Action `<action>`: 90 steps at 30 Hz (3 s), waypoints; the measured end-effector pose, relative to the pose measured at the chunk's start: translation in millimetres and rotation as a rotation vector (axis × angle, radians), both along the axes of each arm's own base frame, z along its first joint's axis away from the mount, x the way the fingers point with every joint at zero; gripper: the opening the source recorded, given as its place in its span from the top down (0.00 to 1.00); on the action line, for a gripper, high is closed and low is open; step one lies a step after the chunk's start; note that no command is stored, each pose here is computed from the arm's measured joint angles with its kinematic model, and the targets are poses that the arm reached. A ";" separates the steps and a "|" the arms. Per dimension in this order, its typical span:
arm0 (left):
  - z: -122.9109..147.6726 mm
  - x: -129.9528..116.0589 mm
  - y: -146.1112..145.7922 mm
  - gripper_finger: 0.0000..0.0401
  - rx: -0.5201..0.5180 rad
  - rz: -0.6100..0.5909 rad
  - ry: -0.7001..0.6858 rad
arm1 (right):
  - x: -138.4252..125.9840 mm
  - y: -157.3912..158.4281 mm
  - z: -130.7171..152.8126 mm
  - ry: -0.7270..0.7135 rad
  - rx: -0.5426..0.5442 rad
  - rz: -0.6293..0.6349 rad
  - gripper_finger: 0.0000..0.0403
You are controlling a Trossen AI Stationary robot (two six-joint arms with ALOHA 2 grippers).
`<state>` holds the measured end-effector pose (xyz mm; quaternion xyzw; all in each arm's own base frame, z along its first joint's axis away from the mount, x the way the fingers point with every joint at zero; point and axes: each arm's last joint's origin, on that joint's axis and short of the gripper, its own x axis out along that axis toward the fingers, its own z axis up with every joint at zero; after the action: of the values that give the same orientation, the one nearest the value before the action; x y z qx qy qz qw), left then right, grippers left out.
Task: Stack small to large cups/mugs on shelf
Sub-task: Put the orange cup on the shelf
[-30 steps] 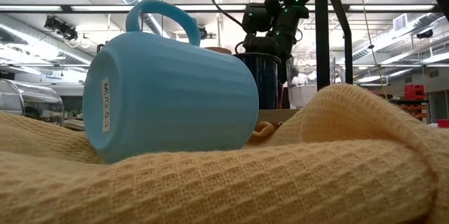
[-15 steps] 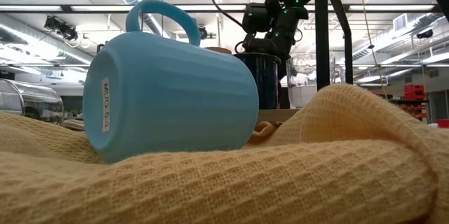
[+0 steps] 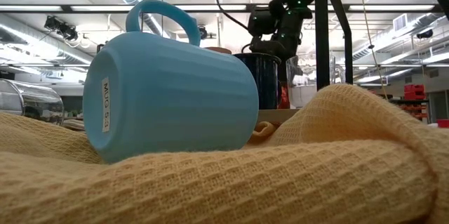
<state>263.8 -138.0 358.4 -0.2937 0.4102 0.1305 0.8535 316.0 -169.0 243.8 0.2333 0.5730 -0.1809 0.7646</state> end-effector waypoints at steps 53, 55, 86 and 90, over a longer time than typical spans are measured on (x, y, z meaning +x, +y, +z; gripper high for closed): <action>95.2 -60.8 29.7 0.60 0.148 -0.020 0.075 | 94.9 186.3 130.8 -0.315 -0.046 0.152 0.99; 104.5 -65.3 32.3 0.60 0.175 -0.050 0.034 | 100.8 186.3 124.9 -0.313 -0.037 0.103 0.99; 136.3 -84.1 46.3 0.60 0.495 -0.324 -0.098 | 122.4 171.4 89.3 -0.173 0.096 -0.469 0.99; 136.2 -84.0 46.3 0.60 0.508 -0.335 -0.097 | 122.6 165.1 88.7 -0.174 0.093 -0.484 0.99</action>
<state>179.9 -91.7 494.6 -0.0052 0.3659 0.0721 0.9278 438.6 -3.9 332.6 0.4133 0.4403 -0.3112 0.7338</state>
